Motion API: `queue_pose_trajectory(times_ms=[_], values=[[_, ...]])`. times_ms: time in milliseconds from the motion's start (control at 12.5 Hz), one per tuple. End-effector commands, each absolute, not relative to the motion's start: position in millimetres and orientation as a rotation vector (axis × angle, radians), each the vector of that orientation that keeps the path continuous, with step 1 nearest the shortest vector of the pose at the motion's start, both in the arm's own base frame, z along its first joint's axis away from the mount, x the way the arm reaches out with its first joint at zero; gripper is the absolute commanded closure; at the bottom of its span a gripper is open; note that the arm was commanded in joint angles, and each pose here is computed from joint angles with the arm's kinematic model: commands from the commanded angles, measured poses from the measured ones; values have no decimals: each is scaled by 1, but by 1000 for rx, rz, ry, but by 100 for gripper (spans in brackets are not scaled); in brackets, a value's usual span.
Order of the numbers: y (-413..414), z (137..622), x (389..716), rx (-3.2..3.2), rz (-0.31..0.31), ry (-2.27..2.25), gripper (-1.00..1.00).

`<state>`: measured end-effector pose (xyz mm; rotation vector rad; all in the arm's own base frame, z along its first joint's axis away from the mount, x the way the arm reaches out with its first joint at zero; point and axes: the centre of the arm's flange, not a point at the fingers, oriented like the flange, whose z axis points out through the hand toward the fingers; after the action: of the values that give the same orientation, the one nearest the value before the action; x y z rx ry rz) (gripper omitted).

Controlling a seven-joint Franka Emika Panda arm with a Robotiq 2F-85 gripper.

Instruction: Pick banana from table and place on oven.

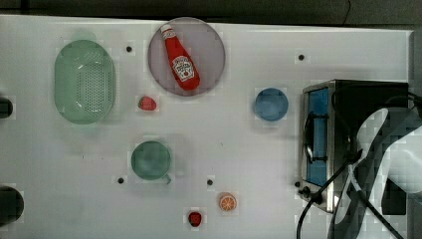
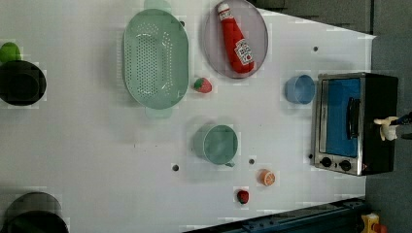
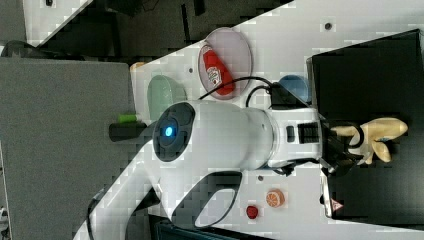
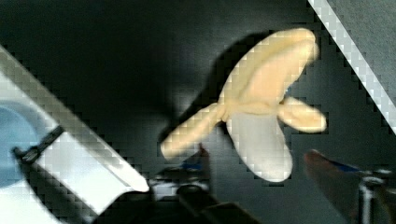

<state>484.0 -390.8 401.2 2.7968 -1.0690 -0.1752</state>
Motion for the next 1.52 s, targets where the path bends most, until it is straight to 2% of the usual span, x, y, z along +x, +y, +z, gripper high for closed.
queue_pose_trajectory(times_ms=[80, 160, 320, 400, 560, 800, 880, 960, 1200, 1520], values=[[-382, 437, 494, 2835, -59, -964, -84], [-380, 452, 497, 2841, -14, -955, -99], [-360, 496, 503, 2870, 89, -904, -100], [-346, 518, 503, 2889, 112, -863, -100], [-303, 551, 499, 2928, 65, -832, -100], [-205, 583, 498, 2906, -84, -1085, -100], [-166, 589, 502, 2875, -116, -1153, -100], [-128, 593, 508, 2838, -116, -1217, -100], [-36, 598, 521, 2734, -52, -1397, -100], [-6, 613, 522, 2702, 47, -1514, -100]])
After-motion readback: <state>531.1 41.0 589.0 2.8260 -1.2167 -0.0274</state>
